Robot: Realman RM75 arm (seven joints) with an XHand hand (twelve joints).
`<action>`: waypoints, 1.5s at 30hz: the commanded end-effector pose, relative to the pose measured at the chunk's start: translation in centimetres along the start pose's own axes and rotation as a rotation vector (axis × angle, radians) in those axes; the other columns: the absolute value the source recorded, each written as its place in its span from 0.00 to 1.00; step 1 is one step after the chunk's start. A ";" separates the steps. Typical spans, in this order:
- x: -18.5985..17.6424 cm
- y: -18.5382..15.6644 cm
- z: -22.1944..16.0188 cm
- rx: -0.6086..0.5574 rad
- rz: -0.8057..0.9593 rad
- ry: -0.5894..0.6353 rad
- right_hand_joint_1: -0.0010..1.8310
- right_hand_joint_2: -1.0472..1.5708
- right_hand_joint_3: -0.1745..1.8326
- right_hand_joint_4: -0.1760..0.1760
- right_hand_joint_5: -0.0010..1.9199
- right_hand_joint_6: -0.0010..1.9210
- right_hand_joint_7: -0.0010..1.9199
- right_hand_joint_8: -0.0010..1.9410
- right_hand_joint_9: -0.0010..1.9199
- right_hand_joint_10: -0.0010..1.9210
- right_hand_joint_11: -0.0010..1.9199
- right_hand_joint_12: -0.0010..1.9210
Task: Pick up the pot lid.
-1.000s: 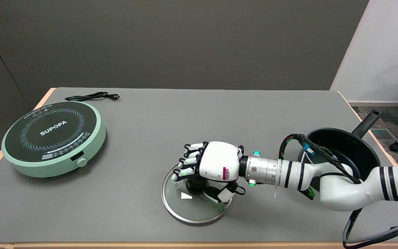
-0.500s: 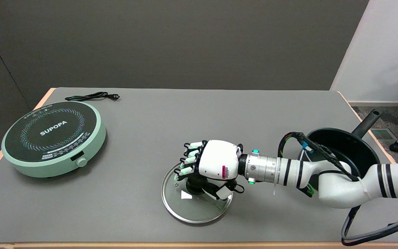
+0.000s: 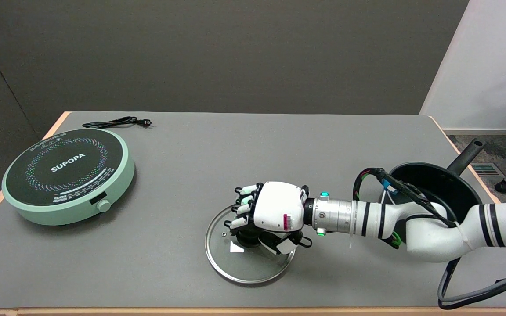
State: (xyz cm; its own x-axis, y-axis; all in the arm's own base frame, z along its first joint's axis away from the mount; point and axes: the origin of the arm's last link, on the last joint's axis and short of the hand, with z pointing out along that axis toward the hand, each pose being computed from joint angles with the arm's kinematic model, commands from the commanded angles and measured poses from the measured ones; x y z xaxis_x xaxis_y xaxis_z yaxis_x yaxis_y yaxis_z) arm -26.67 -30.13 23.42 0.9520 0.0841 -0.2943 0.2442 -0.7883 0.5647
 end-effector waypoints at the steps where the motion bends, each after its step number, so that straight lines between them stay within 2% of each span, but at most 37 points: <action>1: -0.7 0.1 -0.7 0.028 0.019 -0.051 0.53 0.67 0.53 1.00 0.29 0.28 0.38 0.17 0.38 0.30 0.24 0.30; 7: -0.5 0.4 -0.5 0.036 0.064 -0.052 0.53 0.67 0.52 1.00 0.30 0.33 0.40 0.19 0.39 0.32 0.24 0.31; 9: -0.4 0.4 -0.4 0.035 0.112 -0.049 0.51 0.67 0.55 1.00 0.30 0.40 0.40 0.25 0.39 0.36 0.25 0.33; 12: -0.1 0.6 -0.2 0.034 0.151 -0.043 0.53 0.67 0.55 1.00 0.31 0.47 0.41 0.30 0.40 0.41 0.26 0.34; 13: -0.1 0.6 -0.2 0.034 0.153 -0.042 0.55 0.67 0.52 1.00 0.31 0.52 0.42 0.33 0.40 0.44 0.27 0.34; 14: 0.0 0.7 -0.1 0.034 0.156 -0.040 0.54 0.67 0.54 1.00 0.31 0.53 0.42 0.35 0.40 0.45 0.27 0.36; 15: 0.0 0.7 -0.1 0.034 0.158 -0.040 0.49 0.79 0.33 1.00 0.35 0.72 0.42 0.41 0.40 0.51 0.27 0.39; 16: 0.1 0.7 0.0 0.035 0.158 -0.037 0.48 0.82 0.27 1.00 0.36 0.77 0.41 0.45 0.39 0.56 0.27 0.40; 18: 0.2 0.6 0.0 0.037 0.158 -0.035 0.63 0.83 0.21 0.46 0.34 0.82 0.43 0.64 0.39 0.63 0.28 0.42; 20: 0.2 0.6 0.0 0.037 0.158 -0.035 0.63 0.82 0.25 0.45 0.33 0.82 0.43 0.67 0.39 0.70 0.28 0.45; 22: 0.2 0.6 0.0 0.037 0.158 -0.035 0.62 0.81 0.28 0.48 0.32 0.83 0.42 0.71 0.38 0.79 0.28 0.50; 25: 0.2 0.5 0.0 0.039 0.160 -0.034 0.62 0.80 0.33 0.50 0.32 0.84 0.42 0.74 0.36 0.86 0.27 0.55; 29: 0.2 0.5 0.0 0.039 0.161 -0.034 0.62 0.81 0.30 0.47 0.31 0.84 0.41 0.75 0.38 0.87 0.29 0.55; 30: 0.2 0.5 0.0 0.039 0.161 -0.034 0.65 0.79 0.33 0.60 0.30 0.83 0.42 0.75 0.37 0.89 0.28 0.56; 31: 0.2 0.5 0.0 0.039 0.160 -0.034 0.73 0.73 0.43 1.00 0.26 0.81 0.42 0.76 0.36 0.91 0.27 0.60; 45: 0.7 1.2 0.3 0.029 0.147 -0.026 0.73 0.72 0.46 1.00 0.24 0.84 0.43 0.77 0.35 0.97 0.26 0.66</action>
State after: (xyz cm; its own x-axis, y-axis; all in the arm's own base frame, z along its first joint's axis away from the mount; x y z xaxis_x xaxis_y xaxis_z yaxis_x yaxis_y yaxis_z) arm -26.33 -30.59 23.72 0.9695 -0.0550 -0.2389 0.0958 -0.8119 0.5759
